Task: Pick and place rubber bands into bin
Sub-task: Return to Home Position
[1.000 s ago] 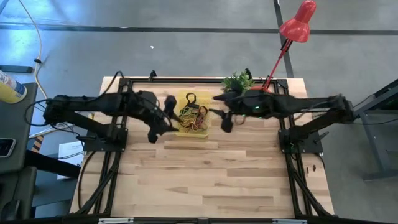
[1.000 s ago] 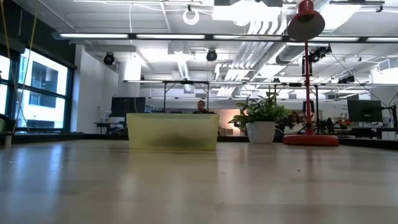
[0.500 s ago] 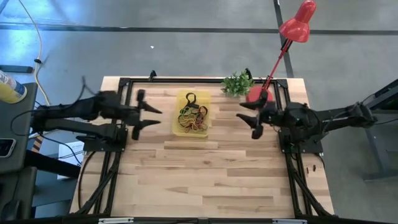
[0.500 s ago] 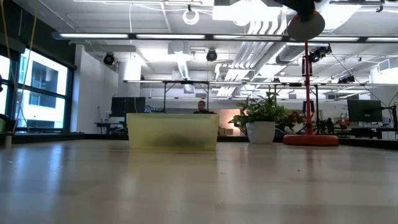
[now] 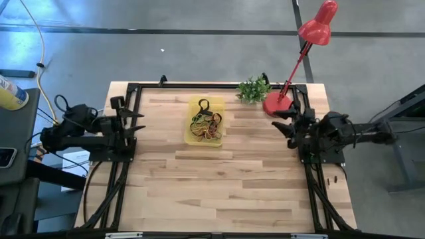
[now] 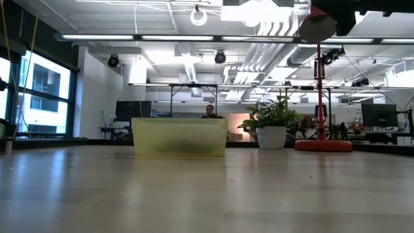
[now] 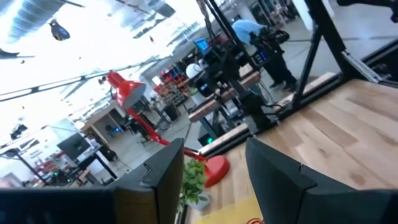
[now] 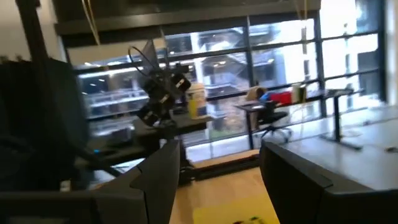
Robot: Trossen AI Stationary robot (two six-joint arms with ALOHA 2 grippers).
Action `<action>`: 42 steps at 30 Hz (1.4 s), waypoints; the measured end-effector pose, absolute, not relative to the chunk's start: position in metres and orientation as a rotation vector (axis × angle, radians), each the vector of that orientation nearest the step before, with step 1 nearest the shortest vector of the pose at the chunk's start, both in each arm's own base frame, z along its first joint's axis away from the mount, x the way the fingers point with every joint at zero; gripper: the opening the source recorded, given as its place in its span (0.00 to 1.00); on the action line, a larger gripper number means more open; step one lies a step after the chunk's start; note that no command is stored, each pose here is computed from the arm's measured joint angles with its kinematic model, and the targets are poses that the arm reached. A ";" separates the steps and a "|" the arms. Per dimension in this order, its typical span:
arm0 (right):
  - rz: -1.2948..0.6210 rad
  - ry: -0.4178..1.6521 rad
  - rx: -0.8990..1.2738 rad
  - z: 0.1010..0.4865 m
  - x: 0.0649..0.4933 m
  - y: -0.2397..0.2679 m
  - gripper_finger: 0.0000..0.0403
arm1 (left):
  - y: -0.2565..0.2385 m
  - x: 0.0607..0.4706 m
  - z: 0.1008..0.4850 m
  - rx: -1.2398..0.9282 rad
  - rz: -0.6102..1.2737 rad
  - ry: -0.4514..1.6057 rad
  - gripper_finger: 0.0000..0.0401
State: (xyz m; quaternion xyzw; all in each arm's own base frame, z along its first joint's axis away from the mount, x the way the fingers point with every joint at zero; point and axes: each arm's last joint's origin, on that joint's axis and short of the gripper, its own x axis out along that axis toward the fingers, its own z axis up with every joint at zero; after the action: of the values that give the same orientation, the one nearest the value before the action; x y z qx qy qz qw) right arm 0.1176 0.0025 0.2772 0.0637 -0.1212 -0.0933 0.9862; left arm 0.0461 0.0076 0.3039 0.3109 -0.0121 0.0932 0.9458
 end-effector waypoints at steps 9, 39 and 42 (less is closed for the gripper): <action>-0.144 -0.217 0.174 0.262 0.107 -0.006 0.52 | 0.007 0.041 0.285 0.645 0.189 -0.035 0.40; -0.152 -0.281 0.288 0.191 0.094 -0.007 0.52 | 0.006 0.054 0.268 0.621 0.102 -0.097 0.40; -0.158 -0.280 0.290 0.190 0.094 -0.007 0.52 | 0.005 0.058 0.265 0.626 0.074 -0.140 0.40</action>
State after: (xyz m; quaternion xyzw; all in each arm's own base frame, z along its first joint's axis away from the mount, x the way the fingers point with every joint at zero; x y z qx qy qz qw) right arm 0.0941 -0.0067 0.1905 0.1439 -0.1388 -0.0785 0.9767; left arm 0.0580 0.0052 0.2646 0.3075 -0.0686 0.0363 0.9484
